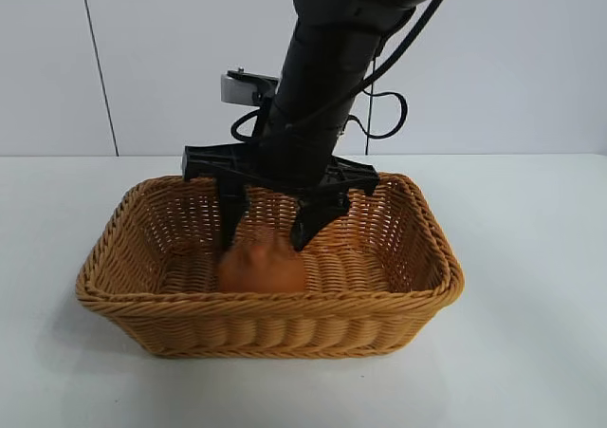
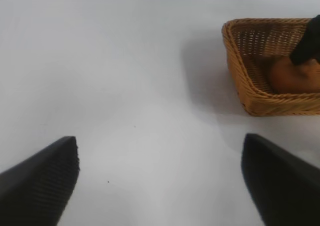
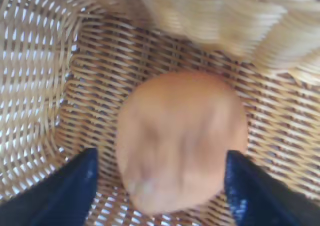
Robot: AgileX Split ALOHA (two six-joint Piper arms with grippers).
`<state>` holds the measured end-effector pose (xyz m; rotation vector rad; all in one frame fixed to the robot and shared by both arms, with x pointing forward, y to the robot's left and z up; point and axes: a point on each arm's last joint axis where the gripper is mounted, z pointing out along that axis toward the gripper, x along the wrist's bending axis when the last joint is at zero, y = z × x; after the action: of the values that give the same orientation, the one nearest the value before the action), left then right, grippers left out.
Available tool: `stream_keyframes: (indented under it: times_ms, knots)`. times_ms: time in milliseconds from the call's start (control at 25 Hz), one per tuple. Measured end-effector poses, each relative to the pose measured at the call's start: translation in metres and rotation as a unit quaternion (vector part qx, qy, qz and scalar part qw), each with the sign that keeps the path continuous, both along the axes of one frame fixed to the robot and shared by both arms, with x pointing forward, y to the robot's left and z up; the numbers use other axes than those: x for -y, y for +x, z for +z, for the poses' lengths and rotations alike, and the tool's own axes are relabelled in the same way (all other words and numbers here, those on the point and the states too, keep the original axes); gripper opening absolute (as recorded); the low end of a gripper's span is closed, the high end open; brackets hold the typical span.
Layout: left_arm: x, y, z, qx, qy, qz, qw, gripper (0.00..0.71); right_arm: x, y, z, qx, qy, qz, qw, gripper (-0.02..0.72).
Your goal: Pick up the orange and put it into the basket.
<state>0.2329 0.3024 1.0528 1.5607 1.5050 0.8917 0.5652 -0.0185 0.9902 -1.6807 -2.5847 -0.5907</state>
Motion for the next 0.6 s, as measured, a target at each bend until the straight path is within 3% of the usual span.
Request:
stream_keyframes:
  times_ms: [240,400,600]
  knots:
    - [0.0,0.0,0.0,0.0,0.0,0.0,1.0,0.63,0.011,0.006,0.05,0.007,-0.079,0.022,0.997,0.545]
    - [0.0,0.0,0.0,0.0,0.0,0.0,1.0,0.63,0.031,0.027,0.076,0.037,-0.068,-0.024,0.997,0.545]
    - [0.0,0.0,0.0,0.0,0.0,0.0,1.0,0.63,0.074,0.054,0.079,0.037,-0.072,-0.079,0.994,0.545]
